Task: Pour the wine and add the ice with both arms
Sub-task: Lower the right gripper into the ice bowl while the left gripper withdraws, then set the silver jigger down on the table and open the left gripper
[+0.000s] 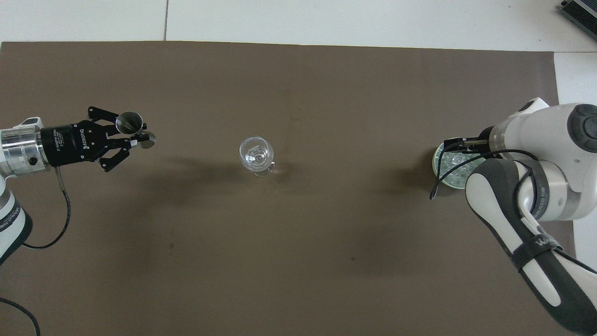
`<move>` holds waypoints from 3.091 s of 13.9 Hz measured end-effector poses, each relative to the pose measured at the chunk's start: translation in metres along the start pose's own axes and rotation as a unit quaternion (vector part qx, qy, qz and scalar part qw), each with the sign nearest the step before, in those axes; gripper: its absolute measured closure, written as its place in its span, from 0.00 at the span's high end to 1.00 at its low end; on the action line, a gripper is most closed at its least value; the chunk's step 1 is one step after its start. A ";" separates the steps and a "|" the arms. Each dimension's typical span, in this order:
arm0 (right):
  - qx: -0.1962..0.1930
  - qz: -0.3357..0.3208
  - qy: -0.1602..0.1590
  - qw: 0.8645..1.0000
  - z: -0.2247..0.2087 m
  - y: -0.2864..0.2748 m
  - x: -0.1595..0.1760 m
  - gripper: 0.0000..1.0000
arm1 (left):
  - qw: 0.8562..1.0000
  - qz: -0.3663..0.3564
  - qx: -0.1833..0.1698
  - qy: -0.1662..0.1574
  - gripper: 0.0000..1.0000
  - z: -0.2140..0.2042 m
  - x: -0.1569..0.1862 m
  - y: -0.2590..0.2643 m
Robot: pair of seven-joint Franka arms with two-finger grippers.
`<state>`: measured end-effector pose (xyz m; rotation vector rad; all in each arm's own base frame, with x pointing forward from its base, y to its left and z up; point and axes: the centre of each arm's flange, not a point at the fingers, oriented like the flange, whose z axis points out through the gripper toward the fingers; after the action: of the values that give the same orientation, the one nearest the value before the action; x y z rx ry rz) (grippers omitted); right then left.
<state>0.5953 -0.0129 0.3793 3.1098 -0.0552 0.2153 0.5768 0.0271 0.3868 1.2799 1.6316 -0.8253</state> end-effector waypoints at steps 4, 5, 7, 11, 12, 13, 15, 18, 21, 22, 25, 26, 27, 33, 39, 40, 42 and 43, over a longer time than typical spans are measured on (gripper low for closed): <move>0.000 0.000 -0.010 1.000 0.021 0.000 -0.002 1.00 | 1.000 -0.002 -0.002 -0.015 0.21 -0.029 0.044 0.004; 0.000 0.000 -0.013 1.000 0.023 0.000 -0.004 1.00 | 1.000 -0.002 -0.003 -0.018 0.21 -0.032 0.054 0.005; -0.001 0.000 -0.018 1.000 0.028 0.000 -0.007 1.00 | 1.000 0.002 -0.005 -0.023 0.21 -0.035 0.072 0.006; -0.001 0.001 -0.021 1.000 0.030 0.002 -0.009 1.00 | 0.999 -0.006 -0.006 -0.031 0.21 -0.036 0.097 0.006; -0.001 0.002 -0.021 1.000 0.031 0.002 -0.009 1.00 | 0.999 -0.013 -0.008 -0.033 0.21 -0.038 0.104 0.005; -0.001 0.002 -0.022 1.000 0.032 0.003 -0.010 1.00 | 0.999 -0.015 -0.010 -0.035 0.21 -0.040 0.114 0.004; -0.001 0.004 -0.025 1.000 0.034 0.005 -0.012 1.00 | 0.999 -0.008 -0.012 -0.044 0.21 -0.041 0.139 0.001; -0.001 0.004 -0.022 1.000 0.034 0.005 -0.012 0.97 | 0.999 -0.008 -0.008 -0.053 0.21 -0.036 0.155 -0.002; -0.001 0.004 -0.022 1.000 0.036 0.005 -0.013 0.89 | 0.998 -0.006 -0.005 -0.058 0.21 -0.032 0.166 -0.007; -0.001 0.004 -0.022 1.000 0.037 0.005 -0.014 0.89 | 0.998 -0.007 -0.004 -0.059 0.21 -0.031 0.169 -0.009; -0.001 0.004 -0.025 1.000 0.039 0.005 -0.016 0.85 | 0.998 -0.009 -0.004 -0.059 0.21 -0.031 0.171 -0.011; -0.001 0.004 -0.024 1.000 0.040 0.005 -0.016 0.85 | 0.998 -0.007 -0.003 -0.060 0.21 -0.030 0.173 -0.013; -0.001 0.004 -0.018 1.000 0.041 0.005 -0.016 0.85 | 0.998 -0.005 -0.003 -0.060 0.21 -0.030 0.175 -0.015; 0.000 0.006 -0.004 1.000 0.048 0.007 -0.017 0.84 | 0.998 -0.008 -0.001 -0.064 0.25 -0.026 0.185 -0.018; -0.001 0.009 -0.002 1.000 0.048 0.010 -0.016 0.56 | 0.998 -0.008 -0.003 -0.064 0.70 -0.028 0.185 -0.018; -0.001 0.010 -0.002 1.000 0.048 0.012 -0.016 0.48 | 0.998 -0.007 -0.004 -0.063 0.83 -0.029 0.184 -0.017; -0.001 0.015 0.001 1.000 0.047 0.014 -0.015 0.22 | 0.998 0.000 -0.004 -0.058 1.00 -0.034 0.183 -0.013; -0.001 0.015 0.001 1.000 0.047 0.014 -0.015 0.22 | 0.999 0.009 0.003 -0.048 1.00 -0.039 0.182 -0.011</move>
<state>0.5862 -0.0278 0.3313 3.1079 -0.1022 0.2184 0.5423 0.1289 0.2346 1.2391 1.5402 -0.8676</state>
